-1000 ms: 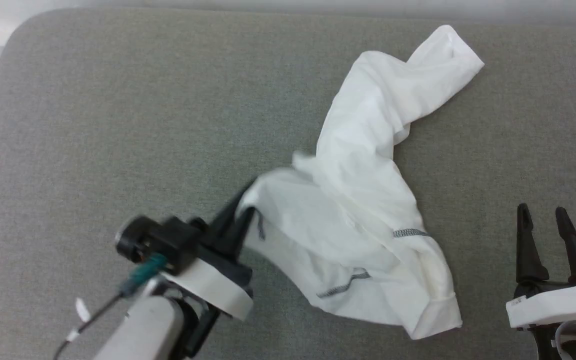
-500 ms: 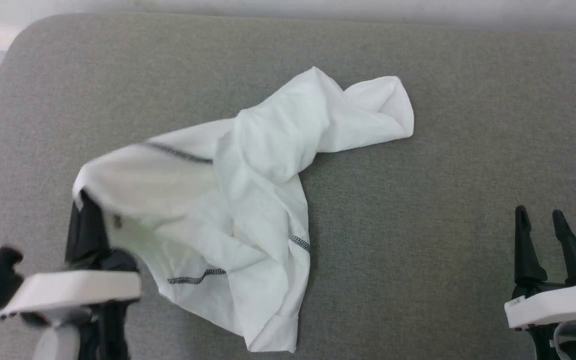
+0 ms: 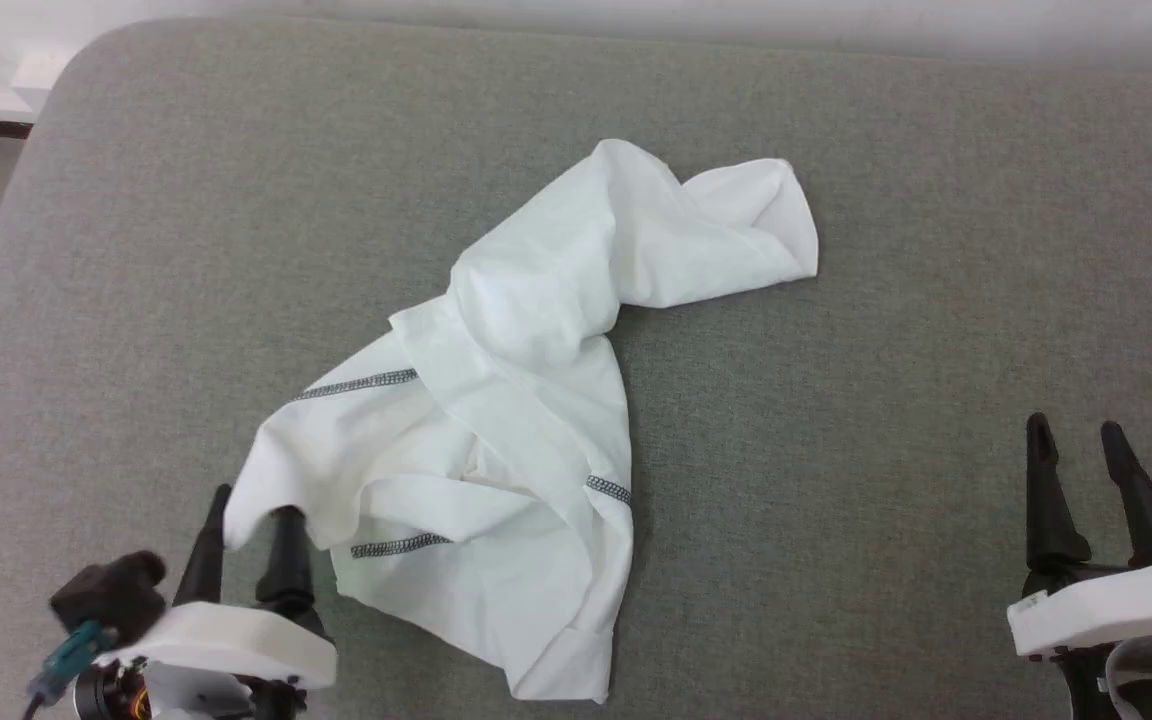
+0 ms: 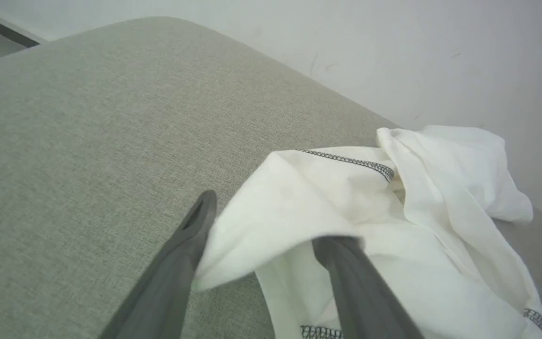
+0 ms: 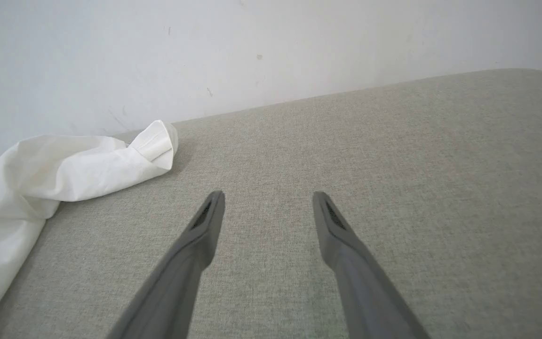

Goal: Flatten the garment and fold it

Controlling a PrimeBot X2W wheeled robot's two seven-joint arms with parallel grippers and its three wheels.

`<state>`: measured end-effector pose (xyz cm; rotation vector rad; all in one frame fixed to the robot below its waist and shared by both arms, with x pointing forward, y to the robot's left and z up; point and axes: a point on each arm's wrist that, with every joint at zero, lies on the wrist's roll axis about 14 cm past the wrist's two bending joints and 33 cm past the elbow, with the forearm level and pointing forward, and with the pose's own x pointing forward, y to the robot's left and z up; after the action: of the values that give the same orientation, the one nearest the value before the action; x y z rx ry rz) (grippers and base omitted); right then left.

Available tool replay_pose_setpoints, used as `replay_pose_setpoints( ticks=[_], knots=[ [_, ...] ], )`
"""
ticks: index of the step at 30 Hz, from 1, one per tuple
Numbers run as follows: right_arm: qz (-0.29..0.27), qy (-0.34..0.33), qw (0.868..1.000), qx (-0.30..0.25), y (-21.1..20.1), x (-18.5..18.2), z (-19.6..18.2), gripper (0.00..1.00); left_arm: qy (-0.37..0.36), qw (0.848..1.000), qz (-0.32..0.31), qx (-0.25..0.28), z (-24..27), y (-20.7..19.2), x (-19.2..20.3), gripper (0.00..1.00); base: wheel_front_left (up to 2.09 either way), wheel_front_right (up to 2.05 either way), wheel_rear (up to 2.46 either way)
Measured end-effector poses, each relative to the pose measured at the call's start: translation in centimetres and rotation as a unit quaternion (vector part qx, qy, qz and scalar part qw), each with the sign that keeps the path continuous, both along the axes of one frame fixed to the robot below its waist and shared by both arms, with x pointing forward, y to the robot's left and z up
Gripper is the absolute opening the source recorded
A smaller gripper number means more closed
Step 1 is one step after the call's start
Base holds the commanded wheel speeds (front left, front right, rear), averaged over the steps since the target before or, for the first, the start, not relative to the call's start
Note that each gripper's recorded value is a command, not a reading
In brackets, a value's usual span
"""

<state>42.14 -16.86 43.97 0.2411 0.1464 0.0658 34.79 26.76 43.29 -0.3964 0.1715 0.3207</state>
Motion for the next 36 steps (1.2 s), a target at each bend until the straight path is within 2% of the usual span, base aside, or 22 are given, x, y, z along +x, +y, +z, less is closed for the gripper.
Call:
replay_pose_setpoints(
  ticks=[5,10,14,18,20,24,27,35,36],
  knots=[
    [0.008,-0.004,1.0,0.002,0.5,-0.1,0.5,1.0,0.006,0.989,-0.12,0.088,1.6,-2.5,0.1,1.0,0.0,0.0,0.0],
    [0.012,-0.002,1.0,0.002,0.8,-0.1,0.3,1.0,0.001,0.963,-0.22,0.153,3.4,-5.6,0.0,1.0,0.0,0.0,0.0],
    [0.013,0.002,1.0,0.003,0.9,-0.1,0.1,1.0,0.003,0.944,-0.284,0.171,3.9,-8.3,-0.1,1.0,0.0,0.0,0.0],
    [0.012,0.006,1.0,0.003,0.8,-0.2,-0.2,1.0,0.008,0.927,-0.339,0.158,3.6,-11.2,-0.3,1.0,0.0,0.0,0.0],
    [0.01,0.009,1.0,0.003,0.7,-0.3,-0.4,1.0,0.028,0.912,-0.369,0.177,2.6,-11.9,-0.5,1.0,0.0,0.0,0.0],
    [0.008,0.014,1.0,0.003,0.5,-0.3,-0.8,1.0,0.075,0.883,-0.404,0.225,0.0,-11.7,-0.4,1.0,0.0,0.0,0.0],
    [0.005,0.019,1.0,0.003,0.3,-0.3,-1.1,1.0,0.097,0.873,-0.415,0.239,-1.2,-11.4,-0.1,1.0,0.0,0.0,0.0],
    [-0.002,0.027,1.0,0.004,-0.1,-0.3,-1.8,1.0,0.095,0.871,-0.414,0.247,-1.8,-11.2,1.3,1.0,0.0,0.0,0.0],
    [-0.002,0.028,1.0,0.005,-0.1,-0.3,-1.8,1.0,0.089,0.873,-0.413,0.245,-1.6,-11.3,1.4,0.42,0.0,0.0,0.0]
  ],
)
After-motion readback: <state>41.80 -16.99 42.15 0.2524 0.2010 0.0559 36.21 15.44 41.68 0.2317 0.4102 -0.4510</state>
